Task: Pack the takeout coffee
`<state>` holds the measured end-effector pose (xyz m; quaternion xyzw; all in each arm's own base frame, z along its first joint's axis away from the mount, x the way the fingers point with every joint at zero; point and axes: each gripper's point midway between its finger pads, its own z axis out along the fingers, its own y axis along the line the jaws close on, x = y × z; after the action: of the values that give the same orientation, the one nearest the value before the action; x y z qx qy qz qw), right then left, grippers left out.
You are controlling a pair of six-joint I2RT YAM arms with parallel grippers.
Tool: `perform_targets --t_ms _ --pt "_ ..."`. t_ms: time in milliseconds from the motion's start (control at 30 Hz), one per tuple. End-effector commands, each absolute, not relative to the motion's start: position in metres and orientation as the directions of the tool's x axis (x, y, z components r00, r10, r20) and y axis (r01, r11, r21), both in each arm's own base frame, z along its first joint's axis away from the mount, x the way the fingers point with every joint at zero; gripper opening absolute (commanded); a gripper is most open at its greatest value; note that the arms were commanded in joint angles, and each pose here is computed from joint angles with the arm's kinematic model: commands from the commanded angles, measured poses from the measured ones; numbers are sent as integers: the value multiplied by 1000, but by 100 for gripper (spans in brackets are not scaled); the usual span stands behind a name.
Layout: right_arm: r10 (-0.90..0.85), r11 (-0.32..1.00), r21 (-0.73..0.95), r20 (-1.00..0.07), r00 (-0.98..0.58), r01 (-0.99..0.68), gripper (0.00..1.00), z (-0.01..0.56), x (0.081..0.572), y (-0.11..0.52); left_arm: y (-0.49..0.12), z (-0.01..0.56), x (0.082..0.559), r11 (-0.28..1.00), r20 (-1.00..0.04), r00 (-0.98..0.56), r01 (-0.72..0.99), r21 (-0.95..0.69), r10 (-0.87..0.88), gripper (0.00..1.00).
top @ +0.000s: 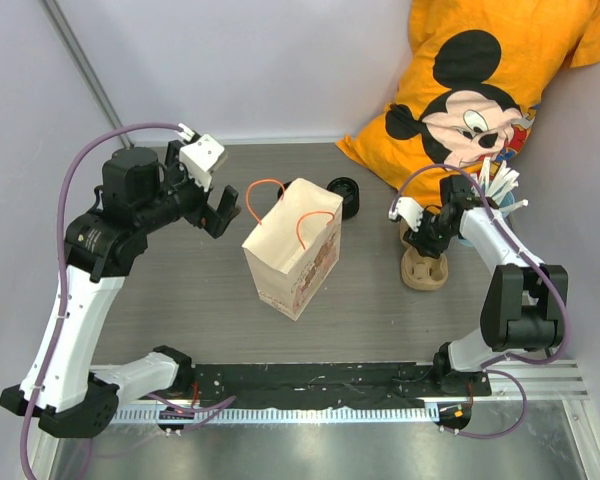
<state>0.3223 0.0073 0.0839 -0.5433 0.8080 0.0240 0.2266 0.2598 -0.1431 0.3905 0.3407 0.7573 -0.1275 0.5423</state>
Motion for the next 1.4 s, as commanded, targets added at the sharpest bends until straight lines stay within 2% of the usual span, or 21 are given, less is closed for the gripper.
perform_targets --t_ms 0,333,533,933,1100,1167,1367 --pt "-832 476 -219 -427 -355 -852 46 91 336 7 -142 406 260 746 -929 -134 640 186 346 100" --pt "-662 673 -114 -533 -526 -731 30 111 334 27 -140 401 261 753 -924 -150 632 184 351 100" --pt "-506 813 -68 -574 -644 -578 27 119 341 29 -141 400 265 752 -922 -150 632 187 356 100" --pt "-526 816 -153 -598 -605 -558 18 130 335 38 -145 404 270 751 -928 -139 634 185 345 100" --pt "-514 826 -142 -587 -626 -545 19 132 334 38 -145 398 268 751 -928 -152 638 171 340 100" --pt "-510 825 -111 -570 -644 -554 23 125 330 40 -146 396 268 750 -927 -157 640 166 339 100" --pt "-496 832 -106 -581 -645 -544 27 114 334 43 -146 393 267 748 -928 -163 644 158 336 100"
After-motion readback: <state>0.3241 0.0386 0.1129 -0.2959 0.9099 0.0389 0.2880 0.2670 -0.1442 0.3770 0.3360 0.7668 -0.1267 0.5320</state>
